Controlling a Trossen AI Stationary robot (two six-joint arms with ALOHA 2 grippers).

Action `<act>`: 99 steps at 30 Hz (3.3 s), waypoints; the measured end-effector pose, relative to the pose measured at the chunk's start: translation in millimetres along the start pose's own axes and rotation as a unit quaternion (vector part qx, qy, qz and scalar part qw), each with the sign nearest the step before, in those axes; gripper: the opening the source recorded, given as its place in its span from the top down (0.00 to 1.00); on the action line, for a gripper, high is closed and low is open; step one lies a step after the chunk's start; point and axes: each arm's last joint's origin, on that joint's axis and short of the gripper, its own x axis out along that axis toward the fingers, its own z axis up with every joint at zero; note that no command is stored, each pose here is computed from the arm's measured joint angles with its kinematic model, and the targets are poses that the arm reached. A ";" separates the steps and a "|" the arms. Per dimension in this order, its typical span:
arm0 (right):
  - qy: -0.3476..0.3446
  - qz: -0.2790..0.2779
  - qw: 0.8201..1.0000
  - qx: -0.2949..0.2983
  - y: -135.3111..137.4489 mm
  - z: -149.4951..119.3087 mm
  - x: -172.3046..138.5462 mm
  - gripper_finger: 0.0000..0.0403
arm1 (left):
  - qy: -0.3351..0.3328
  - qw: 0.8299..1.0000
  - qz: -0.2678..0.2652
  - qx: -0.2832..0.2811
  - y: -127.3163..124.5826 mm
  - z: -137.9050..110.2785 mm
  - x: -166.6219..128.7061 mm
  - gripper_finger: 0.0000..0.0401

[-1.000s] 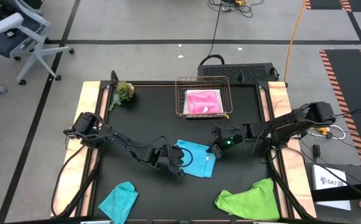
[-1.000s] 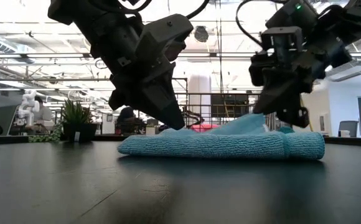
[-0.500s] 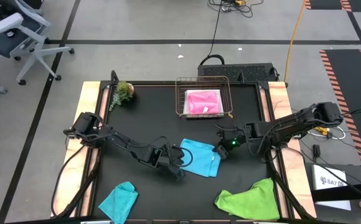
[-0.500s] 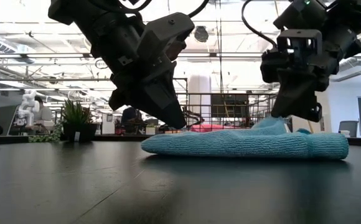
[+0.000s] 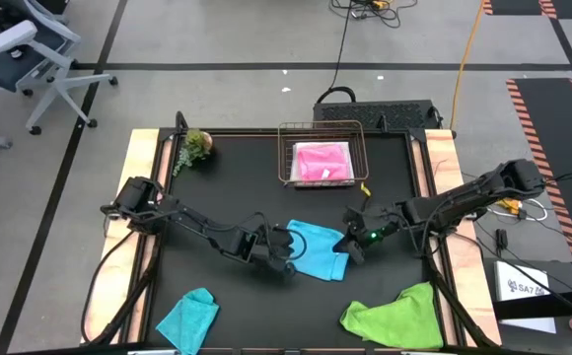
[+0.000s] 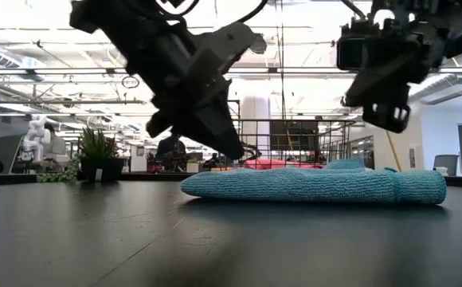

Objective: Fold microfiber towels
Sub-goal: Fold the right blue towel

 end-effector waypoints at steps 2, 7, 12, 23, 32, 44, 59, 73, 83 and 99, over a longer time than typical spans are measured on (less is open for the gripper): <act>0.012 -0.003 1.000 0.004 1.3 -5.7 4.2 0.95 | -0.008 1.000 -0.001 0.000 3.2 5.4 2.1 0.97; 0.041 -0.022 0.999 0.006 0.9 -20.5 17.5 0.99 | -0.012 1.000 0.015 0.001 15.4 12.5 14.8 0.98; 0.060 -0.028 0.998 0.015 0.3 -31.2 30.0 1.00 | -0.004 1.000 0.023 -0.015 26.1 11.2 34.9 0.99; 0.056 -0.052 0.997 0.002 -10.7 -40.6 55.6 1.00 | 0.008 0.998 0.030 -0.055 31.6 5.5 48.8 0.99; 0.125 -0.077 0.989 -0.016 -21.5 -60.6 69.0 1.00 | 0.009 0.996 0.036 -0.075 33.0 5.7 48.5 0.99; 0.130 -0.072 0.988 -0.049 -6.9 -53.9 35.9 1.00 | 0.013 0.996 0.037 -0.076 33.9 5.1 48.7 0.98; 0.040 -0.130 0.987 -0.086 -19.7 -28.3 32.0 1.00 | 0.012 0.998 0.025 -0.056 23.7 -0.8 43.4 0.99; 0.043 -0.117 0.989 -0.080 -18.6 -27.1 32.1 1.00 | 0.033 0.996 0.034 0.069 4.4 -3.2 7.7 0.94; 0.040 -0.114 0.990 -0.076 -17.8 -26.5 32.3 1.00 | 0.058 0.997 0.054 0.006 8.1 -8.9 6.9 0.85; 0.039 -0.114 0.991 -0.067 -17.7 -26.4 32.3 1.00 | 0.076 0.991 0.047 -0.102 17.4 -0.1 11.9 0.79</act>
